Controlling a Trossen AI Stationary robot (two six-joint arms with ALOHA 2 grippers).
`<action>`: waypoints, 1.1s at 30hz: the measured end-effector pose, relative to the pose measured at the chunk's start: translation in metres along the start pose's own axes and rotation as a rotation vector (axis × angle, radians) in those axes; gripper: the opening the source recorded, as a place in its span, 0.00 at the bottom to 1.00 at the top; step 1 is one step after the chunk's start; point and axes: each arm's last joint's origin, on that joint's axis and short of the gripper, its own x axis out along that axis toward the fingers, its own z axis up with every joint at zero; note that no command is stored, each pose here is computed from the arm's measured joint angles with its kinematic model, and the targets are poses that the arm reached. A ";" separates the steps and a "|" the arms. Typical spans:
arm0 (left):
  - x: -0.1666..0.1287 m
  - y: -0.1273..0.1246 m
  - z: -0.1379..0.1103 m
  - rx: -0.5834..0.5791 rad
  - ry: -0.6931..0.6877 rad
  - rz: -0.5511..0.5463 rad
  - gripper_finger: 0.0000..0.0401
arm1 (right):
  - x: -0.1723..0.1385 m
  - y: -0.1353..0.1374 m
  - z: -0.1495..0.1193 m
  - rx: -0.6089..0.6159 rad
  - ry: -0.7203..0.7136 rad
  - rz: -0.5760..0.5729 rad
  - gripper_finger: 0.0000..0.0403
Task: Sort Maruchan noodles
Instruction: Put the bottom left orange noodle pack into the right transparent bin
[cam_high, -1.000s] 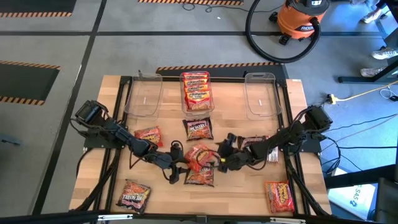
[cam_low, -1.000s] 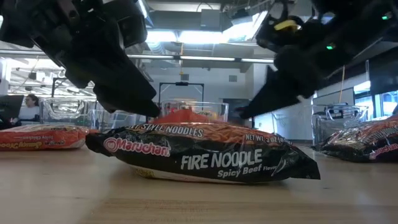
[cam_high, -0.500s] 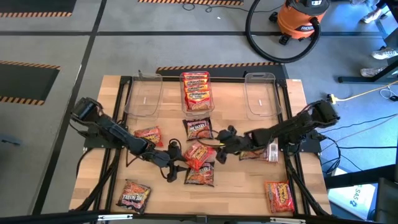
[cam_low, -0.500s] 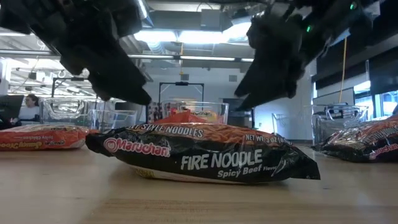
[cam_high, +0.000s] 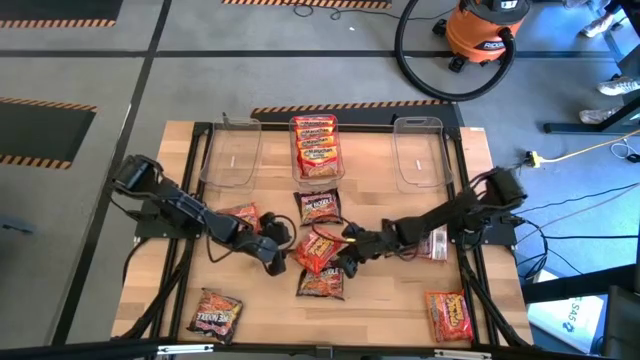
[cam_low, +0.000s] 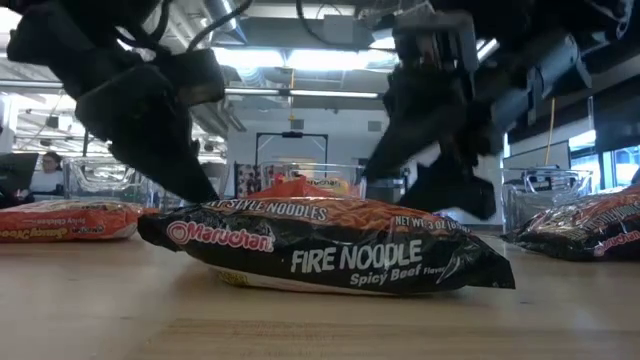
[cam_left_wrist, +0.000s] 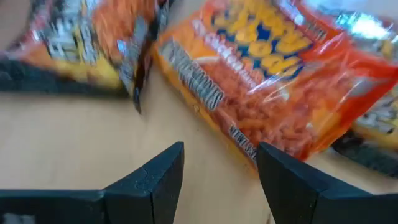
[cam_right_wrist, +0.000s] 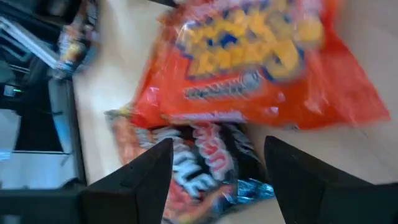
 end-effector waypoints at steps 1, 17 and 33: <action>0.004 -0.002 -0.001 -0.007 -0.005 -0.018 0.49 | 0.003 -0.002 -0.001 0.004 0.002 0.001 0.57; 0.022 -0.018 -0.002 -0.072 -0.074 -0.178 0.49 | 0.001 -0.035 0.044 0.028 0.104 0.038 0.57; 0.020 -0.018 0.001 -0.049 -0.085 -0.179 0.49 | -0.015 -0.033 0.047 0.054 0.246 0.075 0.74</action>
